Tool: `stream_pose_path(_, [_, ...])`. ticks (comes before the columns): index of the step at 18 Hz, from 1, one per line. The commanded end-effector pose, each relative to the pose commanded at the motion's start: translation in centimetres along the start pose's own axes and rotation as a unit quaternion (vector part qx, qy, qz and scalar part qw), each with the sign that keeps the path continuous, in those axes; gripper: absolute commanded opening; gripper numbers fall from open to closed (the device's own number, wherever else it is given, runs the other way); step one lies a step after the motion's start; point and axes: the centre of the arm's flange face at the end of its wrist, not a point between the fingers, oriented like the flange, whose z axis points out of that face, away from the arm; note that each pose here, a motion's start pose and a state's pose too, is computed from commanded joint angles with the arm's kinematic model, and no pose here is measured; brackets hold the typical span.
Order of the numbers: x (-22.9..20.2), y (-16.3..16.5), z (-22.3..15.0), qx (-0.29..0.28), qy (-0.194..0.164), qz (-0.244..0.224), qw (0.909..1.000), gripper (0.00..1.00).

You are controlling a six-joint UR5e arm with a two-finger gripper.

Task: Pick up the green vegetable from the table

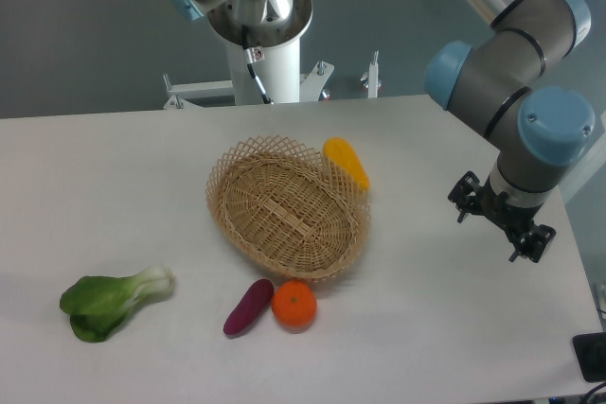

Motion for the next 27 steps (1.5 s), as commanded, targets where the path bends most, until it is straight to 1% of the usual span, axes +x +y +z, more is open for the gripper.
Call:
stream_pose_path(7, [0.0, 0.1, 0.0, 0.002, -0.001, -0.001, 1.0, 1.0])
stream_pose_path(10, [0.0, 0.1, 0.1, 0.002, 0.0, -0.015, 0.9999, 1.0])
stream_pose_path(13, [-0.1, 0.0, 0.1, 0.002, -0.001, -0.041, 0.9991, 1.0])
stream_pose_path(18, [0.3, -0.4, -0.3, 0.007, 0.0, -0.043, 0.9991, 1.0])
stream_pose_path(20, [1.0, -1.9, -1.3, 0.012, -0.002, -0.057, 0.9983, 1.0])
stream_pose_path(22, [1.9, -3.0, -1.5, 0.014, 0.001, -0.097, 0.9952, 1.0])
stream_pose_path(25, [3.6, -5.7, -0.8, 0.016, 0.01, -0.104, 0.9944, 1.0])
stream_pose_path(27, [5.0, -8.3, -1.3, 0.016, 0.011, -0.119, 0.9927, 1.0])
